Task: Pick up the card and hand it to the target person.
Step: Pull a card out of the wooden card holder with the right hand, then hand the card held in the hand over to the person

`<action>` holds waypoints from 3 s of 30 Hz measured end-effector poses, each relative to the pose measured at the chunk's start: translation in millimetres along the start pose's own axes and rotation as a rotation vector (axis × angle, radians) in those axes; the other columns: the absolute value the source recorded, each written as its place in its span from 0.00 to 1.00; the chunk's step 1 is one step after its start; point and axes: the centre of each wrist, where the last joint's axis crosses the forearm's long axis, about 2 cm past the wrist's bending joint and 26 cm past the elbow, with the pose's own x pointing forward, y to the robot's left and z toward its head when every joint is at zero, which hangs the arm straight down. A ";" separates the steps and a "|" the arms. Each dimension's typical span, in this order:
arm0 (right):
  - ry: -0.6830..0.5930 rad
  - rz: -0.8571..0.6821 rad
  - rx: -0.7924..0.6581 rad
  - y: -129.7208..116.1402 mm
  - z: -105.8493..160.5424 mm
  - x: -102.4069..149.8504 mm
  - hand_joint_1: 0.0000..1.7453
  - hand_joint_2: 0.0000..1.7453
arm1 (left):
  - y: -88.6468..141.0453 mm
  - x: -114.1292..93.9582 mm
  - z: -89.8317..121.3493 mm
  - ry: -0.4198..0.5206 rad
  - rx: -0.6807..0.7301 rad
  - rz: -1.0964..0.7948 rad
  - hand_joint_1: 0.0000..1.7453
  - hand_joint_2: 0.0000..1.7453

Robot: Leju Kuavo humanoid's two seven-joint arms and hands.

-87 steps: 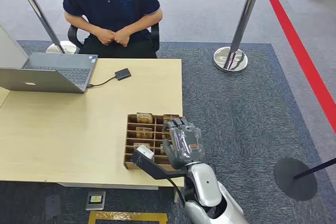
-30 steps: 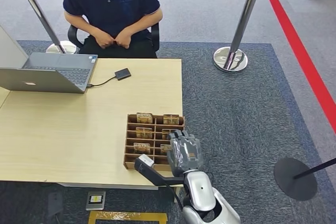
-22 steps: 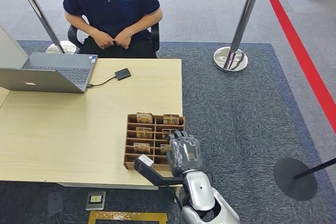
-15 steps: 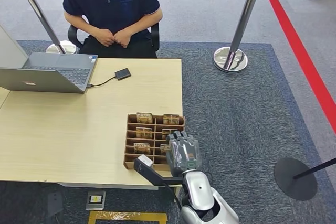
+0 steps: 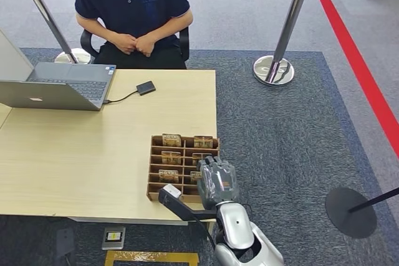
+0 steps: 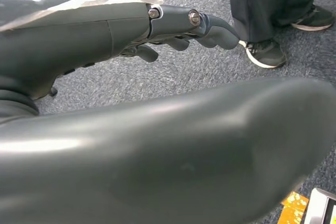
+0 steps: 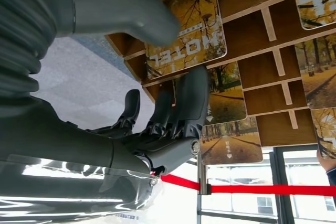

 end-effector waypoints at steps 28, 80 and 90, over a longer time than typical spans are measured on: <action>-0.001 -0.020 -0.016 -2.7 -0.4 0.5 0.79 1.00 | 0.0 0.5 -0.1 -0.003 -0.004 -0.004 0.00 0.00; -0.248 -0.075 -0.242 -122.3 -109.8 39.8 0.77 1.00 | -7.9 9.9 7.1 -0.064 -0.016 -0.061 0.00 0.00; -0.257 -0.068 -0.210 -128.2 -123.7 63.9 0.77 1.00 | -8.6 10.5 7.7 -0.052 -0.017 -0.049 0.00 0.00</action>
